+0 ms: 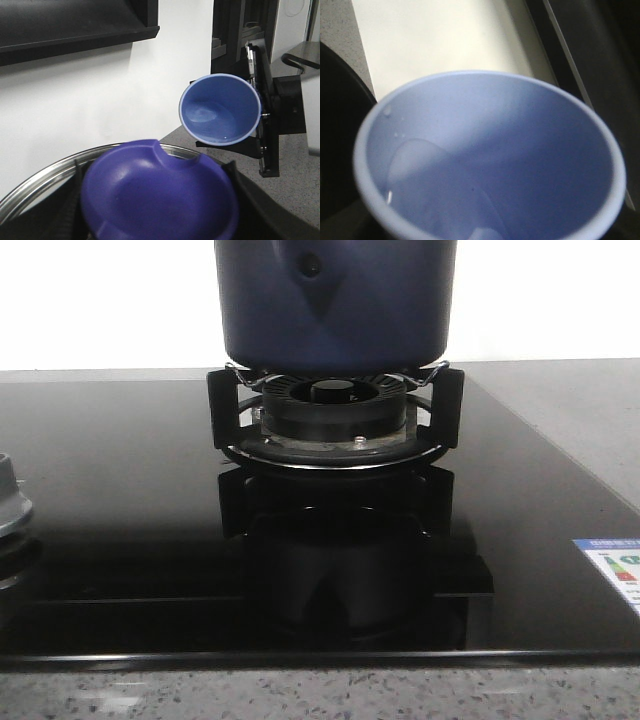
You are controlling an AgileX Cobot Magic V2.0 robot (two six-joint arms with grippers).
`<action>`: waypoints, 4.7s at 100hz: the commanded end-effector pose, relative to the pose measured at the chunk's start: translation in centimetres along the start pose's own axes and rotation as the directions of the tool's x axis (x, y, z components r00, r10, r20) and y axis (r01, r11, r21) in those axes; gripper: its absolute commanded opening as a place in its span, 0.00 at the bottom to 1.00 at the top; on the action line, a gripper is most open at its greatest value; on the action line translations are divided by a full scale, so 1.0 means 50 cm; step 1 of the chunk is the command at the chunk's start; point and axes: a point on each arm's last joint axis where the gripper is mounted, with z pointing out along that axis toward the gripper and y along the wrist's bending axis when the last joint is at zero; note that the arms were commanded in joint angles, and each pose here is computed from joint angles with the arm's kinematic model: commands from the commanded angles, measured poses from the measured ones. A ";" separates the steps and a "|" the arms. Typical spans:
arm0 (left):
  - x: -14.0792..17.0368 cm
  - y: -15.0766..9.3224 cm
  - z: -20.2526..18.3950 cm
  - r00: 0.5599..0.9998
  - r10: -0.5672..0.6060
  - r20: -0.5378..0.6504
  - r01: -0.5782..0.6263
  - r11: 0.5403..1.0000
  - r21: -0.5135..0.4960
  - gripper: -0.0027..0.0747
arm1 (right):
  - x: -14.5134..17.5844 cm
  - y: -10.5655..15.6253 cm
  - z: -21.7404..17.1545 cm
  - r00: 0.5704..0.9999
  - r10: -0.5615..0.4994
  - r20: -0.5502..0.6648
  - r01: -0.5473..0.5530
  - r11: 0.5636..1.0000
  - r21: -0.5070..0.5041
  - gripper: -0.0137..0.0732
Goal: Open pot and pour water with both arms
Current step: 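Tilt the cup with the right gripper to pour water into the pot, then turn the cup upright and carry it back to the counter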
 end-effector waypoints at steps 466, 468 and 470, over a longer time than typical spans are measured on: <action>-0.045 -0.026 -0.011 0.993 -0.026 0.113 0.018 0.998 0.068 0.36 | 0.171 0.081 -0.234 0.603 0.761 -0.238 -0.703 0.648 0.293 0.48; -0.045 -0.026 -0.011 0.993 -0.026 0.113 0.018 0.998 0.068 0.36 | 0.177 0.085 -0.234 0.596 0.766 -0.241 -0.707 0.643 0.296 0.48; -0.045 -0.026 -0.011 0.993 -0.026 0.113 0.018 0.998 0.068 0.36 | 0.182 0.085 -0.234 0.592 0.770 -0.240 -0.709 0.639 0.299 0.48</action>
